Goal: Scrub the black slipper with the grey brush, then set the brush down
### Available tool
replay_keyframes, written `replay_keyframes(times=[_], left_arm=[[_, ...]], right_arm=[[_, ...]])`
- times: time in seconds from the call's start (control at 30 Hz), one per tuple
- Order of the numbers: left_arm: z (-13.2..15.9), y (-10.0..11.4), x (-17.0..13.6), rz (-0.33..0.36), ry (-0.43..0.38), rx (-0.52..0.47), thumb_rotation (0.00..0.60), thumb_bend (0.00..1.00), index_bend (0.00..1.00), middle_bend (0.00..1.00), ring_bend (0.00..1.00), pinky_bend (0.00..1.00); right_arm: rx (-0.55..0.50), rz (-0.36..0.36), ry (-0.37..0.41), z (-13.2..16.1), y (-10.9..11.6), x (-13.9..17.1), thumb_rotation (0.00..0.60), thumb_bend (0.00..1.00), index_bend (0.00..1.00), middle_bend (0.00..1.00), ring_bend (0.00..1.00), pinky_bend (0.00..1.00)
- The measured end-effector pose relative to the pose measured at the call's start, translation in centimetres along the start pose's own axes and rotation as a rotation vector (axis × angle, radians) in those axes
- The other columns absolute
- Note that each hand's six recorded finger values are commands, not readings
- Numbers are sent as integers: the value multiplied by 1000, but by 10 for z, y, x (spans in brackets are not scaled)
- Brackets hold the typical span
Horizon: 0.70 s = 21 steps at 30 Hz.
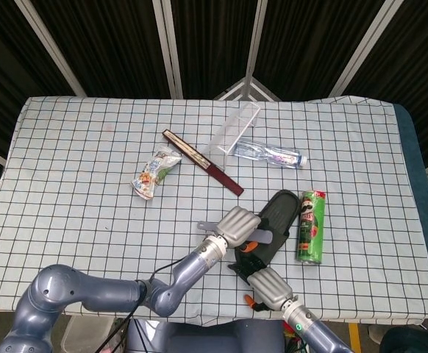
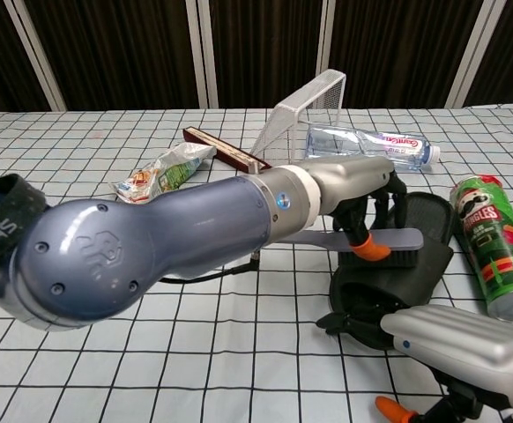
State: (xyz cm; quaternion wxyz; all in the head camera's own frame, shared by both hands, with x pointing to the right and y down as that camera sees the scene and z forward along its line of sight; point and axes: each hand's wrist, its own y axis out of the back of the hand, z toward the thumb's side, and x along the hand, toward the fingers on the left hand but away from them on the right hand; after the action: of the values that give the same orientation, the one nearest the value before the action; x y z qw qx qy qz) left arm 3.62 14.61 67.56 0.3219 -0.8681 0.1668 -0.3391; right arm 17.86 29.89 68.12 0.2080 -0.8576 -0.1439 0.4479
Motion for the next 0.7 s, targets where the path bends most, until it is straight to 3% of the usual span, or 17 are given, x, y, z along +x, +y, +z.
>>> replay_keyframes(times=[0.13,0.3,0.7], left_arm=[[8,0,0,29,-37,-41,600,706,426,533,454,498],[6,-4,-1,16,-52,-47,600,707,427,535,454,498],[-27,5,-17,-21,20,22,600,707,432,538,454,498]], right_arm=[[4,1,-3,0,0,-1,600,557,0,116,51,12],[2,-1,-7,0,1,-1,600,558,0,116,51,12],[9,-15,-8,1,4,1,600,558,0,116,51,12]])
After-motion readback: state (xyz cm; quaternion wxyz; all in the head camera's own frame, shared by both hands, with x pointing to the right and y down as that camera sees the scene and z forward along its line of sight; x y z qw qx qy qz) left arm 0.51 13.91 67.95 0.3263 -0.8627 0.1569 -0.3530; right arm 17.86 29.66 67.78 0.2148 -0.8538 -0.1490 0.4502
